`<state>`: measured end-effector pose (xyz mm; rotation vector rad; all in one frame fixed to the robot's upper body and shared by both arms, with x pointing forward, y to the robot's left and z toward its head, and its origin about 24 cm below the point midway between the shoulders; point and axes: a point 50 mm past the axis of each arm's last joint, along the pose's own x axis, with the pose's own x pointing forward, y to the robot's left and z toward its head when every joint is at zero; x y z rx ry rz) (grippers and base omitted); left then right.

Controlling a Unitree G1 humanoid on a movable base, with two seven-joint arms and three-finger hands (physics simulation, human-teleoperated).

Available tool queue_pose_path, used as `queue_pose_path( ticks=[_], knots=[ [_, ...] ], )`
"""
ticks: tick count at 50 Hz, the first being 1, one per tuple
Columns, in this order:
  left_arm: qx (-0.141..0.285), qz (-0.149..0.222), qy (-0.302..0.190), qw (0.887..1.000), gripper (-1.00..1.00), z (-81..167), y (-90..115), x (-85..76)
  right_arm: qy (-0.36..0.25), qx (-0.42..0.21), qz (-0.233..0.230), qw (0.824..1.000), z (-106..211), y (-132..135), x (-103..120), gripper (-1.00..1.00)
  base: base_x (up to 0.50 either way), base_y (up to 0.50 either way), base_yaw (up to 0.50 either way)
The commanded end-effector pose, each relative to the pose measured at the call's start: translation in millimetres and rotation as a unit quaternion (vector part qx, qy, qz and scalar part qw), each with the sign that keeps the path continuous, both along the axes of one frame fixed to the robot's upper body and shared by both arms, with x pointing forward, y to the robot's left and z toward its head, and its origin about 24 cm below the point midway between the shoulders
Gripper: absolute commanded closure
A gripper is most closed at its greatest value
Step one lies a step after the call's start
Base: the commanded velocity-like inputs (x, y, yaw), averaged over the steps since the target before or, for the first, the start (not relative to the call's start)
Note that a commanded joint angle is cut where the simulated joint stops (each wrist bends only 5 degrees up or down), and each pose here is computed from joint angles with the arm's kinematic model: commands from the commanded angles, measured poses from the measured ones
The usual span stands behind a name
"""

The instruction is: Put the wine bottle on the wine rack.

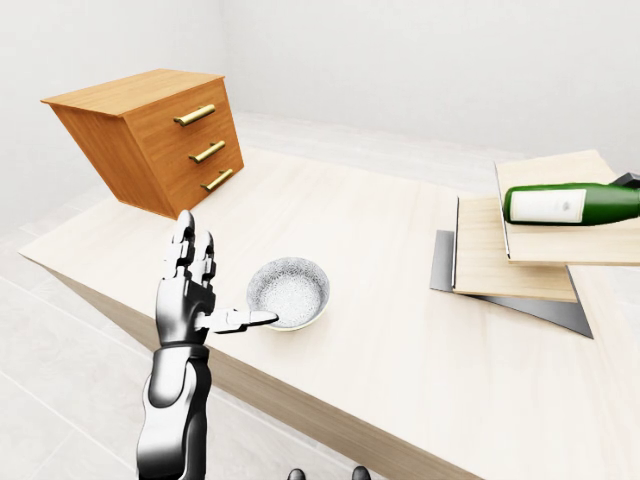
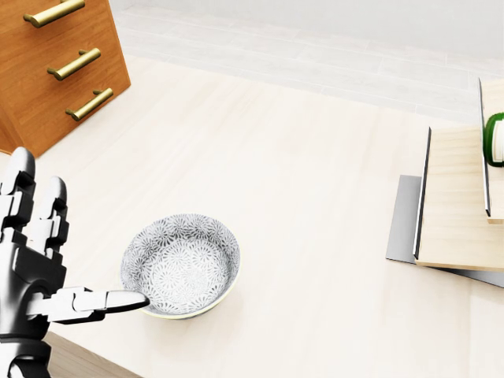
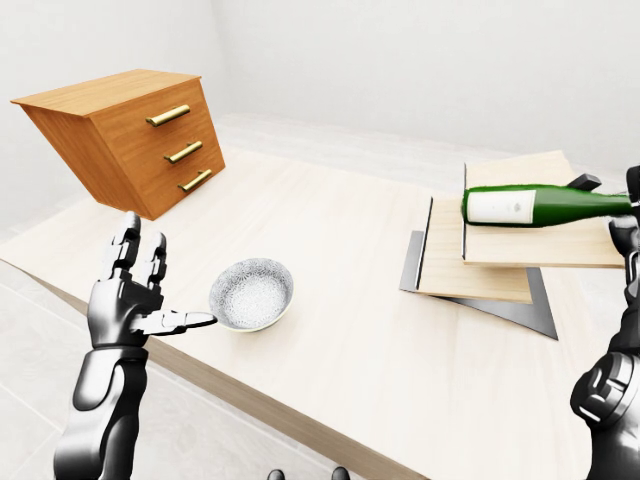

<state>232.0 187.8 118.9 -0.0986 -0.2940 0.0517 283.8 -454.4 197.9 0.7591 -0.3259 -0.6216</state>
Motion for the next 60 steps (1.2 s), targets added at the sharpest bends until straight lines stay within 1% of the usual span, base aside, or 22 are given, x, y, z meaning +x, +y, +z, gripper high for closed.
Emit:
queue_pose_path(
  ticks=[1, 18, 40, 48, 58, 60],
  knots=[
    [0.0, 0.0, 0.0, 1.0, -1.0, 0, 0, -0.3, 0.057, -0.011, -0.018, 0.998, -21, -11, -17, -1.0, 0.0, 0.0, 0.0],
    [0.001, -0.001, 0.0, 1.0, -1.0, 0, -1, 0.6, 0.077, -0.012, -0.021, 0.997, -35, -15, -27, -1.0, 0.0, 0.0, 0.0],
    [0.0, -0.004, 0.016, 1.0, -1.0, -7, -1, 2.7, 0.084, -0.021, -0.021, 0.996, -39, -20, -36, -1.0, 0.0, 0.0, 0.0],
    [0.0, -0.003, 0.01, 1.0, -1.0, -5, -1, 1.6, 0.08, -0.04, -0.021, 0.996, -36, -27, -47, -1.0, 0.0, 0.0, 0.0],
    [0.0, -0.004, 0.003, 1.0, -1.0, -1, -3, 0.8, 0.055, -0.075, -0.033, 0.995, -17, -43, -71, -1.0, 0.0, 0.0, 0.0],
    [0.001, -0.004, 0.001, 1.0, -1.0, 0, -3, 0.2, 0.053, -0.079, -0.034, 0.995, -15, -44, -73, -1.0, 0.0, 0.0, 0.0]
  ],
)
